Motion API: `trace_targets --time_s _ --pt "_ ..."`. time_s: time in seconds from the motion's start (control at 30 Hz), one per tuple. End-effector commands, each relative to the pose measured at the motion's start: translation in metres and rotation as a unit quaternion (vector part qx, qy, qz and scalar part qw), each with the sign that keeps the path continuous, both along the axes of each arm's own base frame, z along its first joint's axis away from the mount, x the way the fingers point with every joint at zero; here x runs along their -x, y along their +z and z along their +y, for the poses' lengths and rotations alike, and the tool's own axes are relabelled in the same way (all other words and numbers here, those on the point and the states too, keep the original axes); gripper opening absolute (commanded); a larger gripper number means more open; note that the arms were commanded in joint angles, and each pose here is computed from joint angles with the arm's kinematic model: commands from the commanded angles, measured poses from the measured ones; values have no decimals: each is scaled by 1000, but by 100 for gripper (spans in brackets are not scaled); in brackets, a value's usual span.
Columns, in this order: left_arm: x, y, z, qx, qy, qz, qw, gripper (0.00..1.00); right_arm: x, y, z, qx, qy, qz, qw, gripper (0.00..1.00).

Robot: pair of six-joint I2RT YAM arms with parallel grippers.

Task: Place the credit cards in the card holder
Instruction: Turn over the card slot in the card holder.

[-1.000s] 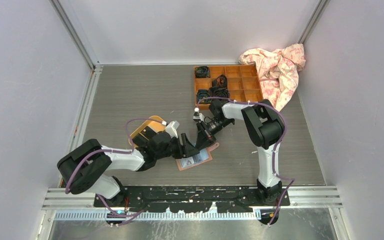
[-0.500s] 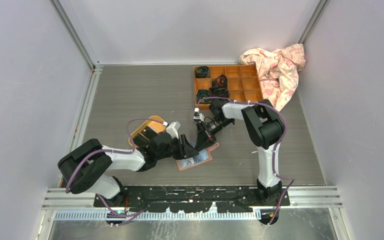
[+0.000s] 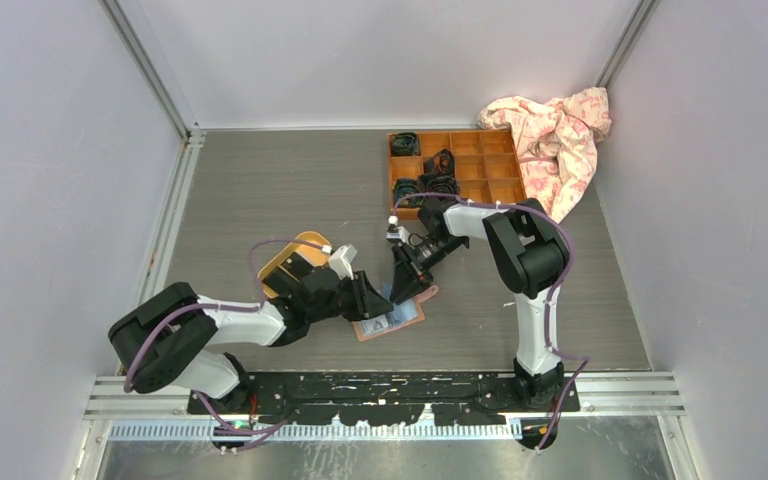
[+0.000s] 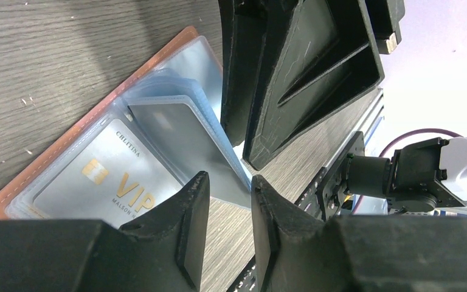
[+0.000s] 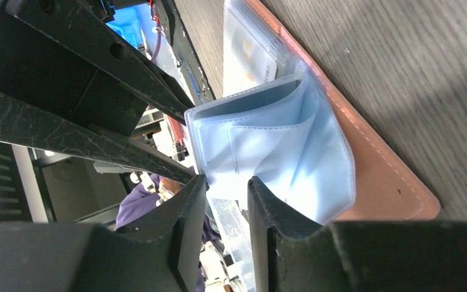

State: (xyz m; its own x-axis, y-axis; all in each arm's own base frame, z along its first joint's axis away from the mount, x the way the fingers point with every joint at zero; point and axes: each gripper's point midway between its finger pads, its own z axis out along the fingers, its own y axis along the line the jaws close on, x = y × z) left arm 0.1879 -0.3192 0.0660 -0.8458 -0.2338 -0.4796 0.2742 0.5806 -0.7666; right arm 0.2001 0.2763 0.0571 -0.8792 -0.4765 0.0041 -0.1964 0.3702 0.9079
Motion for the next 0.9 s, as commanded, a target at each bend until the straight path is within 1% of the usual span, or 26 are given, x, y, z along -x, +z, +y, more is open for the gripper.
trace_targets --time_s 0.0,0.2,0.3,0.37,0.47,0.57,0.67,0.73,0.87 --pt "-3 12 2 11 10 -23 1000 32 -6 12 3 -12 6 -26 1000 38" --pt "-2 11 6 6 10 -24 1000 32 -7 13 1 -10 10 -36 999 39" --pt "-1 11 7 5 11 -23 1000 32 -7 16 -1 -13 20 -54 998 38" --pt "-1 10 8 4 12 -23 1000 32 -7 20 -4 -14 31 -79 996 38" --pt "-2 8 8 2 13 -23 1000 32 -6 28 -10 -22 57 -144 988 39" --pt "-2 9 8 3 13 -24 1000 32 -6 29 -19 -14 85 -230 969 42" --pt "-1 9 8 4 12 -24 1000 32 -5 29 -26 -10 111 -316 942 46" --pt "-1 11 9 4 13 -25 1000 34 -1 30 -28 -23 133 -357 924 49" --pt "1 11 13 0 15 -25 1000 38 7 32 -29 -45 162 -401 901 52"
